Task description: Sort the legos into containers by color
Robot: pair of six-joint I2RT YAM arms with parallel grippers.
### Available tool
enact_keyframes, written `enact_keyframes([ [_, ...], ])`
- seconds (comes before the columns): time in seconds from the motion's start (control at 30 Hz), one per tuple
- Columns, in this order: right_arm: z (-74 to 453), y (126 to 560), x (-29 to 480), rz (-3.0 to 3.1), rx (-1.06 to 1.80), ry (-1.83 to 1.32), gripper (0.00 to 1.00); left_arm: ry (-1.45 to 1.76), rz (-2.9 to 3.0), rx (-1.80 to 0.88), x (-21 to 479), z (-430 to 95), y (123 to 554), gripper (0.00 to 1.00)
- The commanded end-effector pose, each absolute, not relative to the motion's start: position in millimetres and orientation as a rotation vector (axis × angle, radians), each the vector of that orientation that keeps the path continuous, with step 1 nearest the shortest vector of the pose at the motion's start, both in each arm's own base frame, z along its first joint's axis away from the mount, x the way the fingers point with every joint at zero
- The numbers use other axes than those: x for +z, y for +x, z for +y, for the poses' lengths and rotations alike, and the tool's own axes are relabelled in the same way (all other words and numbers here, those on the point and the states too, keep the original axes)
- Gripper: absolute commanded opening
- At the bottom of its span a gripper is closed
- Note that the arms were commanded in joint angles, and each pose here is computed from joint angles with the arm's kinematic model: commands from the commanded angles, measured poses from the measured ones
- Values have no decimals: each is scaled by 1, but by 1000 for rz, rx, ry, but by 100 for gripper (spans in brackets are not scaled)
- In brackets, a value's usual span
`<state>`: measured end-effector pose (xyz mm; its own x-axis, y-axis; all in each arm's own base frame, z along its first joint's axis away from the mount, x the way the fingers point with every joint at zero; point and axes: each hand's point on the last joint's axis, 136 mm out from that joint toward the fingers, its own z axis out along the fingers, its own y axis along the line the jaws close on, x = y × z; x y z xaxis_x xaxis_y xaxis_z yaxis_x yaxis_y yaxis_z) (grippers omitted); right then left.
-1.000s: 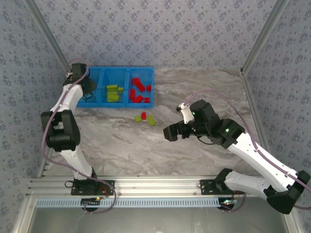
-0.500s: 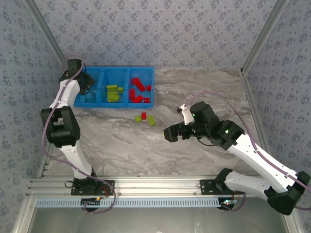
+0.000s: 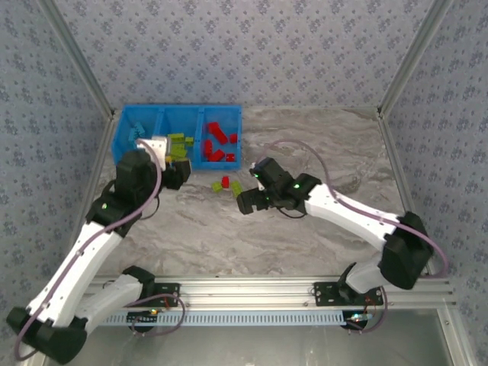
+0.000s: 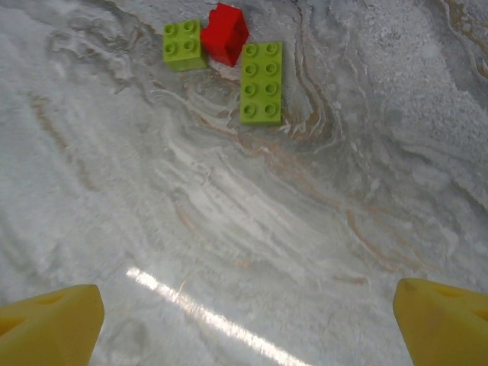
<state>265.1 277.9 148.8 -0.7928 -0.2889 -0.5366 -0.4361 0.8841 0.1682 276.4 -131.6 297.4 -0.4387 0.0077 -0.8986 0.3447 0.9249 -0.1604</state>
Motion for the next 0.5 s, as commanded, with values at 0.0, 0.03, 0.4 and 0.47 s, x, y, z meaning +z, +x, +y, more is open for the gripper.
enact_keyframes([
  [0.0,292,299,149,2476,288,-478,97,711,1933,-384,274,-154,235,55],
  [0.03,299,305,142,2485,282,-477,95,795,1920,-388,262,-157,226,55],
  [0.4,340,350,75,2562,178,-502,79,942,1905,-400,217,-158,203,63],
  [0.47,342,354,63,2583,170,-497,75,938,1911,-383,215,-156,204,65],
])
